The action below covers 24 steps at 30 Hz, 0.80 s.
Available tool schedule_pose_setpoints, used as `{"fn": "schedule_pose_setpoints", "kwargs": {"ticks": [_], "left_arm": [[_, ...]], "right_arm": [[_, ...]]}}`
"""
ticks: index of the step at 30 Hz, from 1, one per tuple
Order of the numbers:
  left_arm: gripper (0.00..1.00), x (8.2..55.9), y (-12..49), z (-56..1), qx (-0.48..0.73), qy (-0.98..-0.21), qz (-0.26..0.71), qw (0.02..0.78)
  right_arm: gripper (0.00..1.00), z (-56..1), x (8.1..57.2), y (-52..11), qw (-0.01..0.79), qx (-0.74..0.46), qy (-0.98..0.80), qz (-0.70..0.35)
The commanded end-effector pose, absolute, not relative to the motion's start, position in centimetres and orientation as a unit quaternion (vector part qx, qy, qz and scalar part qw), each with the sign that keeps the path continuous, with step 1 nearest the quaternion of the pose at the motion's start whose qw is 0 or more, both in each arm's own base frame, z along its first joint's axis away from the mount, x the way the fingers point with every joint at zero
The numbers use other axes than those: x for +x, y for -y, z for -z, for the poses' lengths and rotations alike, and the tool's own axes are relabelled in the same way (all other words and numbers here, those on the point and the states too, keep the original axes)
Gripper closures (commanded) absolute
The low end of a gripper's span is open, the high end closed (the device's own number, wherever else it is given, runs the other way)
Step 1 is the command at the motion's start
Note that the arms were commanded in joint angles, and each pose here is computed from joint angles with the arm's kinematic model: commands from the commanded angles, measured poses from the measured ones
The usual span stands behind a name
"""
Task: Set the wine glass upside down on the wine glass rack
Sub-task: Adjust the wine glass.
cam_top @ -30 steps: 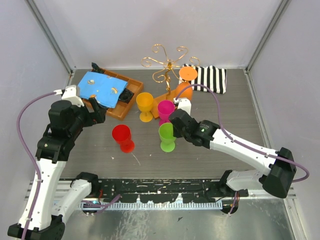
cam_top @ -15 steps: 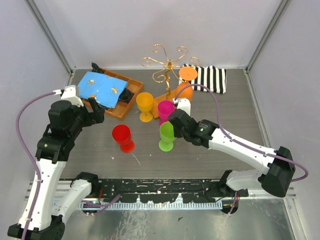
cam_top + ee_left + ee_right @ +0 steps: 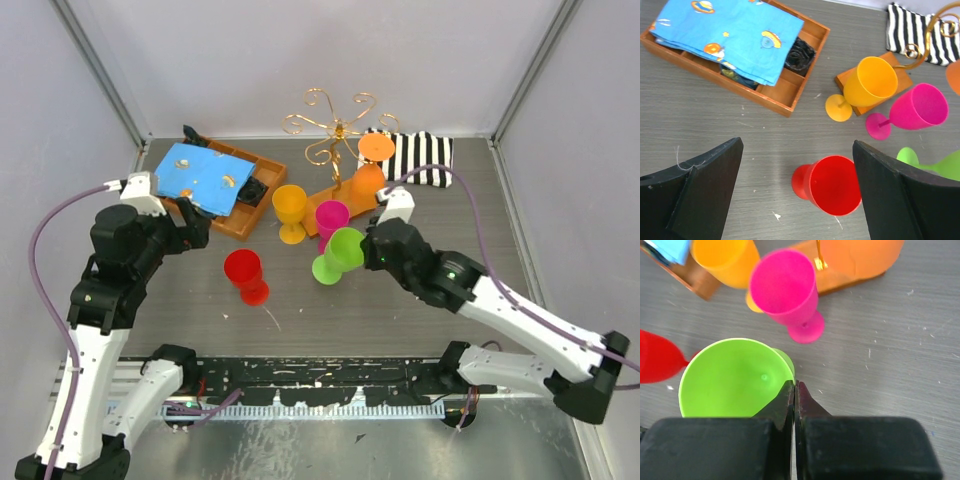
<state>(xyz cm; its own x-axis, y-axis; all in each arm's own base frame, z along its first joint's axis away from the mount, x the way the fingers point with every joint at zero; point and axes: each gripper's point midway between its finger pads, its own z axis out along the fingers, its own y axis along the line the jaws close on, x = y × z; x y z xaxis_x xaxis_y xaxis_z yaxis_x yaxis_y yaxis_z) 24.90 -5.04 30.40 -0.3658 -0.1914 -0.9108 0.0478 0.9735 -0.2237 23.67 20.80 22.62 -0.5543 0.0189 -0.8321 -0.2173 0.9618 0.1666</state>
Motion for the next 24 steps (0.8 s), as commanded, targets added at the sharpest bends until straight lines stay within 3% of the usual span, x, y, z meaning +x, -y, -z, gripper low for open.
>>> {"fn": "schedule_pose_setpoints", "kwargs": {"ticks": [1, 4, 20, 24], "left_arm": [[0.02, 25.0, 7.0, -32.7, -0.011, -0.801, 0.156, 0.578], [0.0, 25.0, 8.4, -33.4, 0.001, -0.799, 0.191, 0.57], [0.12, 22.4, 14.5, -38.0, 0.003, -0.764, 0.375, 0.525], [0.22, 22.3, 15.7, -37.8, -0.001, -0.764, 0.38, 0.522]], "right_arm": [[0.99, -28.8, 23.0, -21.2, 0.535, -0.019, -0.811, -0.236], [0.99, -31.0, 22.5, -20.5, 0.555, -0.008, -0.789, -0.264], [0.99, -37.4, 21.6, -18.6, 0.636, 0.075, -0.664, -0.387], [0.99, -38.3, 21.3, -18.2, 0.65, 0.086, -0.633, -0.411]]}}
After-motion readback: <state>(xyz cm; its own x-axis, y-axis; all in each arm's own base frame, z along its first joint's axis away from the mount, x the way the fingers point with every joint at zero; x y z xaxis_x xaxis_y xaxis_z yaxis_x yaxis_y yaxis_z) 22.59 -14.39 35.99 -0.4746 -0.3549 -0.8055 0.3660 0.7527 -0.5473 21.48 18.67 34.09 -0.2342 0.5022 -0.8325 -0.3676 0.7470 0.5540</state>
